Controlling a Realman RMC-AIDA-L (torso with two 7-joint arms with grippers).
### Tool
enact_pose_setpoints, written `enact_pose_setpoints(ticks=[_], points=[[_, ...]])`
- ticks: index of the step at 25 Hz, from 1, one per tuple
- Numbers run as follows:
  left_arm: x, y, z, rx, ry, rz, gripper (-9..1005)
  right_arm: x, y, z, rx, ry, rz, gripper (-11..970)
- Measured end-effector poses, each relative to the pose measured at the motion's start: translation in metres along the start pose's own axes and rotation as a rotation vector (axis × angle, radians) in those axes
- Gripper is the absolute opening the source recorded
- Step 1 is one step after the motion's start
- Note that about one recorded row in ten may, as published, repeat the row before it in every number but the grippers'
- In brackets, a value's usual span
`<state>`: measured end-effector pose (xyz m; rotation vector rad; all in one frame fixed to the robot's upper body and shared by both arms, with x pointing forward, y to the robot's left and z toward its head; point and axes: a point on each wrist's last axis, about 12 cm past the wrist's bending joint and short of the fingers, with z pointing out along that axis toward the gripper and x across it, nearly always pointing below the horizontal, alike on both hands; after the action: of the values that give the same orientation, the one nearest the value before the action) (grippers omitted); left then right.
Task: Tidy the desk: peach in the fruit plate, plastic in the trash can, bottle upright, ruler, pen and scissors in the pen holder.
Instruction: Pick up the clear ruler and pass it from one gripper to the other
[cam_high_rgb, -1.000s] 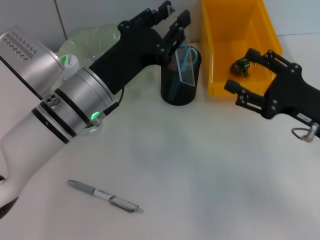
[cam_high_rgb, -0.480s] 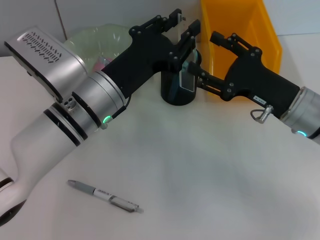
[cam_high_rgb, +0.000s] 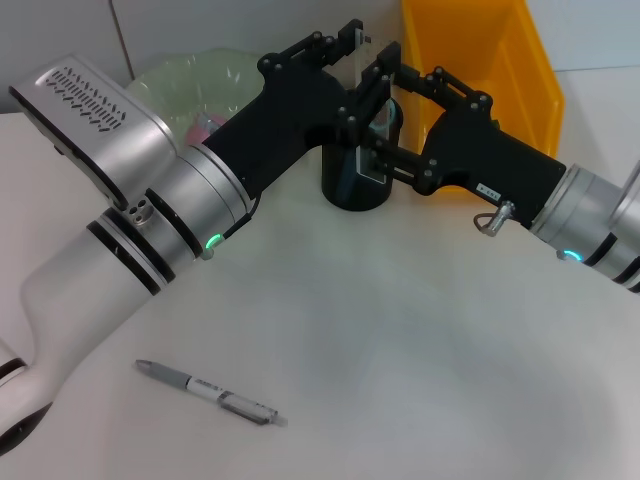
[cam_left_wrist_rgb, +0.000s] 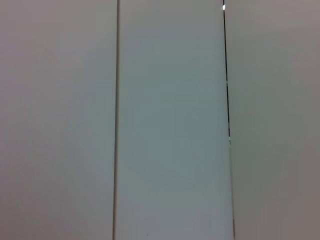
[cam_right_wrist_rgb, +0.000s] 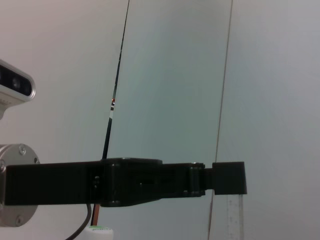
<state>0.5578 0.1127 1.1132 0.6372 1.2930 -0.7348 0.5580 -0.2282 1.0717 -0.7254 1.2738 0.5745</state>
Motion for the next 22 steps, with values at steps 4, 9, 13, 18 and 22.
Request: enact_pose_setpoints(ticks=[4,9,13,18,22], points=[[0.0000,-0.0002,0.0001,0.001,0.000,0.012,383,0.0021,0.0035,0.0024,0.002,0.003,-0.003,796],[0.0002,-0.0003,0.0000,0.002,0.001,0.022,384,0.0037,0.0051,0.0068,0.003,0.013,-0.008,792],[0.0002,-0.0003,0.0001,0.001,0.002,0.026,384,0.0038,0.0050,0.0074,0.005,0.014,-0.008,730],[0.0005,-0.0003,-0.0007,0.001,0.002,0.027,384,0.0036,0.0052,0.0077,0.004,0.012,-0.009,573],[0.0007,0.0000,-0.0011,-0.001,0.002,0.027,383,0.0031,0.0050,0.0078,0.005,0.008,-0.009,437]])
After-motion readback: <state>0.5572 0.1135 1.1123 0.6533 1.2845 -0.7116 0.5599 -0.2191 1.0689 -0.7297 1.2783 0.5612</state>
